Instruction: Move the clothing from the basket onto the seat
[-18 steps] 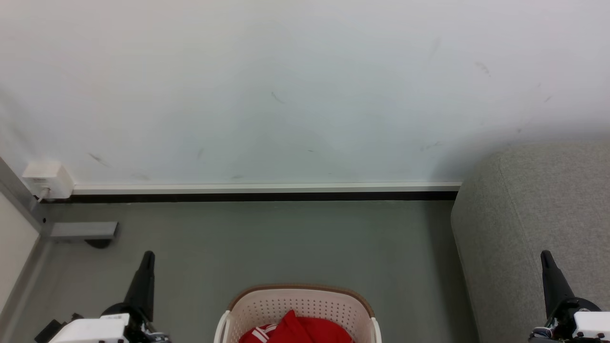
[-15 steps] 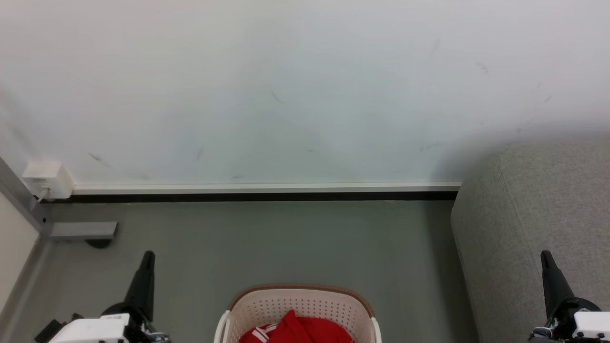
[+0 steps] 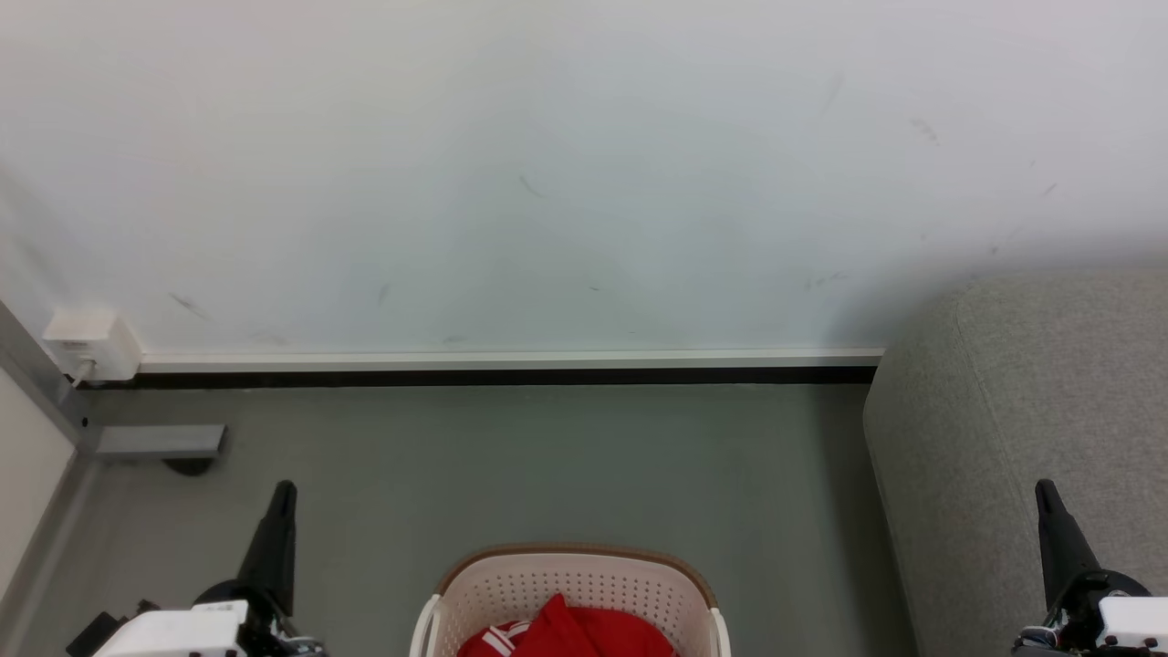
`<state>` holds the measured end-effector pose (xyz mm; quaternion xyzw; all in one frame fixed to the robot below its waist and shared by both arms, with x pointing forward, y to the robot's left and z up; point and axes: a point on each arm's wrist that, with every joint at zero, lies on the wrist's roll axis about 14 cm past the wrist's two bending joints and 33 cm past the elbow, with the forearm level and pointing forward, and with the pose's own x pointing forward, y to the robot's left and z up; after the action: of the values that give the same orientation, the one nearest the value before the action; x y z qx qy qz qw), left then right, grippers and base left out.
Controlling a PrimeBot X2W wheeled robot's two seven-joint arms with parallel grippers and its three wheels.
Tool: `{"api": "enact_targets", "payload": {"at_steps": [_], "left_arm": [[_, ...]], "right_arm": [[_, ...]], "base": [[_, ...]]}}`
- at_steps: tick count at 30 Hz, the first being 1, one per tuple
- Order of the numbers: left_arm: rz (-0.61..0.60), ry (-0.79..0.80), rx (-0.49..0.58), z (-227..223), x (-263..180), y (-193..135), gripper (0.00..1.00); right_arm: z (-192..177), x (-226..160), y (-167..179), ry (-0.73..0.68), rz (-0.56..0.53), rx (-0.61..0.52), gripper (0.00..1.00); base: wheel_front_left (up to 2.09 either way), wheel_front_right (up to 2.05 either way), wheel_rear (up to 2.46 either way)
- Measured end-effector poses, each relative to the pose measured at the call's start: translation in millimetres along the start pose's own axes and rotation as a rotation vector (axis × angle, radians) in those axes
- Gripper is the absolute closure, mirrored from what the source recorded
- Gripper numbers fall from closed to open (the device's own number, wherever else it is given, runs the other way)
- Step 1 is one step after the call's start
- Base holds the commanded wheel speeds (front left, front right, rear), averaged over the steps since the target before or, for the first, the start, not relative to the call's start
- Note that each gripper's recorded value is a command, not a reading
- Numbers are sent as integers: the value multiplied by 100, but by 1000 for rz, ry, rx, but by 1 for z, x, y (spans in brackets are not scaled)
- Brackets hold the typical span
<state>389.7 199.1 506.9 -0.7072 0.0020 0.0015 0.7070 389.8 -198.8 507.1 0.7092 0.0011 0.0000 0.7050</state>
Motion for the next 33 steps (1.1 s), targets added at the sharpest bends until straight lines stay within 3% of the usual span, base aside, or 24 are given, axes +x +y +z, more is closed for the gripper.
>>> {"api": "enact_targets", "payload": {"at_steps": [33], "left_arm": [[0,0,0,0,0,0,100]], "right_arm": [[0,0,0,0,0,0,100]], "base": [[0,0,0]]}}
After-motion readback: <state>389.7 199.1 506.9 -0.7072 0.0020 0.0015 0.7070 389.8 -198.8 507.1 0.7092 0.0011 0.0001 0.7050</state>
